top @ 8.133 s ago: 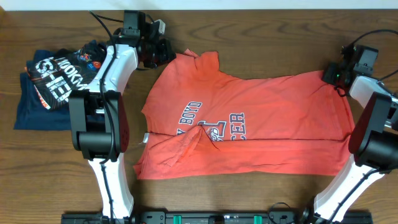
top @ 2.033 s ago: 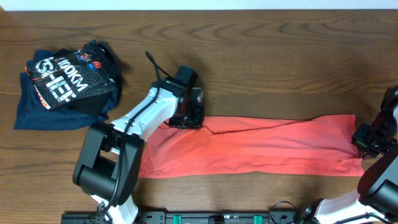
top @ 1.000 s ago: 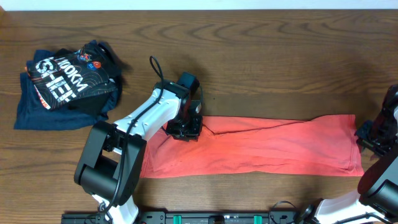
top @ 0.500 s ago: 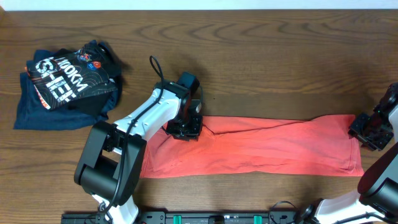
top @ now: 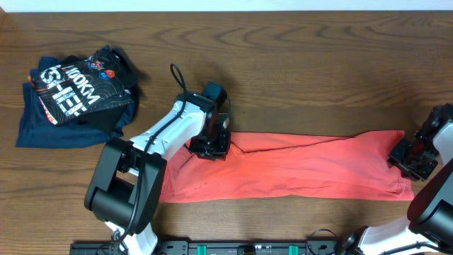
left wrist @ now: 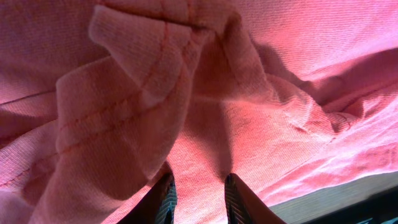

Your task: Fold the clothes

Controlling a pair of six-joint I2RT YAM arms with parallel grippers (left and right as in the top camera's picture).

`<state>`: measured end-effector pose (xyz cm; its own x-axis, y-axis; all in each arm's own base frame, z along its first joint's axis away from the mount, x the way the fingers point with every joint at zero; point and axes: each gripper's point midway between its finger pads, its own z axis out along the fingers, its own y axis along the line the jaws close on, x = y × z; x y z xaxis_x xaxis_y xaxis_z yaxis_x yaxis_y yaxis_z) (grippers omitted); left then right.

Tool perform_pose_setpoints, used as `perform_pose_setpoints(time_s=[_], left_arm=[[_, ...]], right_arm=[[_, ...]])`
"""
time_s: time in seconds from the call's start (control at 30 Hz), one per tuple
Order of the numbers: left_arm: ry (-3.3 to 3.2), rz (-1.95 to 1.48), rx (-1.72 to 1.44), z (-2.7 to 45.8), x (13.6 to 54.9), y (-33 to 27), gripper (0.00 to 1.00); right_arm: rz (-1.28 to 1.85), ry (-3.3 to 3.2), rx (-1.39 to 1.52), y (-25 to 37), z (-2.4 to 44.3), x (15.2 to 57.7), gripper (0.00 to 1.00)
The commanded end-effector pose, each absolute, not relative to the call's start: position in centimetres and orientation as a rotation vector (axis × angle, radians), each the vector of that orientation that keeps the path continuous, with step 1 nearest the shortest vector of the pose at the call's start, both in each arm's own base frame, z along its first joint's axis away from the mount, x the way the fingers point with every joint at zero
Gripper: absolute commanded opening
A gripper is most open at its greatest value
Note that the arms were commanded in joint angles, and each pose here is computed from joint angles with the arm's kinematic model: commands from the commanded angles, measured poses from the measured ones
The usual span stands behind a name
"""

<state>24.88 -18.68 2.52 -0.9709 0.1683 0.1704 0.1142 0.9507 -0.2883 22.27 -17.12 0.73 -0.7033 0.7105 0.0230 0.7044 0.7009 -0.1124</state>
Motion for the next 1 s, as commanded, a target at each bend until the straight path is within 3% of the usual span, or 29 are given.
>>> perform_pose_setpoints(time_s=[0.0, 0.23, 0.53, 0.97], left_arm=[[-2.894, 0.385, -0.198, 1.89, 24.52, -18.33, 0.29], [-2.894, 0.385, -0.198, 1.89, 24.52, -18.33, 0.29], [-2.894, 0.384, -0.198, 1.89, 24.52, -18.33, 0.29], [-2.892, 0.383, -0.197, 1.89, 24.48, -18.31, 0.29]], right_arm=[[0.211, -2.815, -1.169, -17.84, 0.45, 21.53, 0.43], [0.242, -2.778, -1.231, -18.72, 0.51, 20.77, 0.48], [0.156, -2.798, -1.256, -18.22, 0.34, 21.45, 0.38], [0.159, -2.803, -1.260, -18.33, 0.29, 21.58, 0.40]])
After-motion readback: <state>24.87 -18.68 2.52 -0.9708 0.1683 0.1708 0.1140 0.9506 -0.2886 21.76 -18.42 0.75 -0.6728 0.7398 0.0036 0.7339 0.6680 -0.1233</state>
